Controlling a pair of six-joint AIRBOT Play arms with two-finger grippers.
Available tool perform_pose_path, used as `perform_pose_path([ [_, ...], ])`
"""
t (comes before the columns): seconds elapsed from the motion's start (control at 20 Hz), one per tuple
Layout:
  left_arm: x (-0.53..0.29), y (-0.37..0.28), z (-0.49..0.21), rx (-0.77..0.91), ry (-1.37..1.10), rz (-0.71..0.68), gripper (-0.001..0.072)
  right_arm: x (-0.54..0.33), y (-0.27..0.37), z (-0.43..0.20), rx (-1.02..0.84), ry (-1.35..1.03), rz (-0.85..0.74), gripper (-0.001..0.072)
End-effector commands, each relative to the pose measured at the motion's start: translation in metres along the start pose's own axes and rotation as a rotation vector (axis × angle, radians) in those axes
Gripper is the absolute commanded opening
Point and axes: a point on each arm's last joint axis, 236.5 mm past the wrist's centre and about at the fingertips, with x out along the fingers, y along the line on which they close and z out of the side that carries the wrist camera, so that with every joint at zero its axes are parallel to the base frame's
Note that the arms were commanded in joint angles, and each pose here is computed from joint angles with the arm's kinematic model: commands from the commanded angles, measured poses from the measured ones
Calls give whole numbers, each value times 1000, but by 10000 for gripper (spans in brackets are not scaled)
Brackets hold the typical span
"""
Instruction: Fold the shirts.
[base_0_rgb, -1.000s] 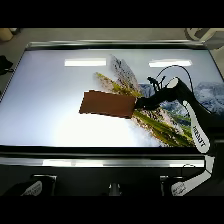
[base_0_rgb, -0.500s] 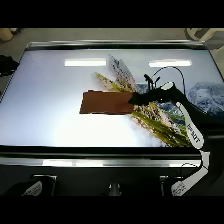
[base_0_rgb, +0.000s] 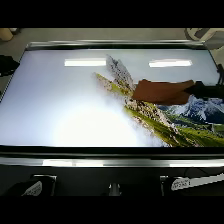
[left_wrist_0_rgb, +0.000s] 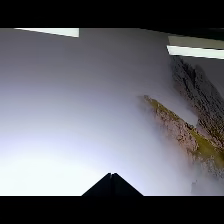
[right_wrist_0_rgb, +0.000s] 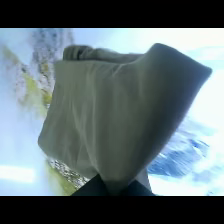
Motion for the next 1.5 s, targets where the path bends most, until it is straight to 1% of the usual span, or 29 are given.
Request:
perform_pose_path([
  [0.0, 0, 0, 0, -1, -1, 0, 25, -98, -79, -40, 101, 58, -175, 24],
  [0.2, 0, 0, 0, 0, -1, 0, 25, -168, -140, -126, 184, 311, -474, 24],
  [0.3, 0, 0, 0, 0, -1, 0, 25, -174, -148, -157, 246, 359, -544, 24],
  [0.5, 1, 0, 0, 3, 1, 1, 26, -154, -137, -202, 370, 314, -573, 24],
  [0.8, 1, 0, 0, 2, 0, 1, 26, -143, -125, -269, 453, 342, -632, 24],
  [1.0, 1, 0, 0, 3, 0, 1, 26, -141, -132, -277, 442, 345, -659, 24],
  [1.25, 1, 0, 0, 3, 1, 0, 25, -156, -133, -297, 436, 442, -704, 25],
  [1.3, 1, 0, 0, 2, 1, 1, 26, -156, -134, -296, 434, 441, -707, 76],
  [1.35, 1, 0, 0, 2, 1, 1, 26, -156, -135, -295, 432, 436, -709, 308],
  [1.4, 1, 0, 0, 2, 0, 1, 25, -158, -136, -291, 417, 428, -712, 596],
  [1.45, 1, 0, 0, 3, 0, 1, 25, -164, -135, -284, 353, 444, -707, 679],
])
